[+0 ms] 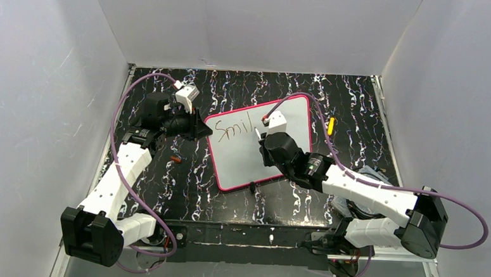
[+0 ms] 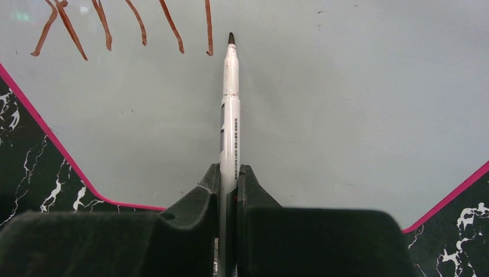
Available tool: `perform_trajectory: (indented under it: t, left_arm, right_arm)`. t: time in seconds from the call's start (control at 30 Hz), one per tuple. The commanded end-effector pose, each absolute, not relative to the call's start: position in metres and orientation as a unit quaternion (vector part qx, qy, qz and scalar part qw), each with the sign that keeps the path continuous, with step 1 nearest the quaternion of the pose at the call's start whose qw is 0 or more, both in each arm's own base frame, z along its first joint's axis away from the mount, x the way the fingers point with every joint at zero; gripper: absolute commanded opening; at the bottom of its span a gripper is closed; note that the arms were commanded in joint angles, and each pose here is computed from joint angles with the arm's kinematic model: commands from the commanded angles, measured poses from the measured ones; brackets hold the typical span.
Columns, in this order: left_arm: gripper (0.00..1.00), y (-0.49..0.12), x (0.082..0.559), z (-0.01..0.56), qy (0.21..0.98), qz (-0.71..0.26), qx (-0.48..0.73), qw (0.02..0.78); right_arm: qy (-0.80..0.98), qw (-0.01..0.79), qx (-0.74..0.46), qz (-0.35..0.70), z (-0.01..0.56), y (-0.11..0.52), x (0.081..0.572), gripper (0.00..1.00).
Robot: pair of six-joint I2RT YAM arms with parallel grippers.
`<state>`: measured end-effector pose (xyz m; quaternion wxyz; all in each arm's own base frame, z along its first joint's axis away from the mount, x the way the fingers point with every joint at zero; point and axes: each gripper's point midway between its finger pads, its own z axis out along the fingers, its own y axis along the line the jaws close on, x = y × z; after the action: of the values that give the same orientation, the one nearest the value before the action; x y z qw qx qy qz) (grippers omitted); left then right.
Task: Write a sentence on the whiteboard
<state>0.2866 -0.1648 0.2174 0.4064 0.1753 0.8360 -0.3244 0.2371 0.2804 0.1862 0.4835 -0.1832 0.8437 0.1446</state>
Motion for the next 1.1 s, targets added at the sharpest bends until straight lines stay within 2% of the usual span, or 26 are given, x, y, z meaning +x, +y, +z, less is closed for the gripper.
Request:
perform_trajectory:
  t: [0.0, 0.4, 0.8, 1.07]
  left_arm:
    - [0.0, -0.16, 0.286, 0.22, 0.831, -0.306, 0.19, 0.424]
    - [0.0, -0.16, 0.286, 0.221, 0.831, -0.306, 0.19, 0.425]
    - [0.0, -0.16, 0.286, 0.22, 0.831, -0.306, 0.189, 0.424]
    - [0.0, -0.16, 0.286, 0.219, 0.832, -0.305, 0.189, 0.424]
  right_arm:
    - [0.83, 0.513, -0.165, 0.145, 0.208, 0.285, 0.249, 0.01]
    - [0.835, 0.521, -0.137, 0.115, 0.209, 0.268, 0.255, 0.01]
    - [0.816, 0.544, -0.153, 0.12, 0.23, 0.281, 0.268, 0.01]
    - [0.826, 0.519, -0.174, 0.133, 0.211, 0.289, 0.261, 0.01]
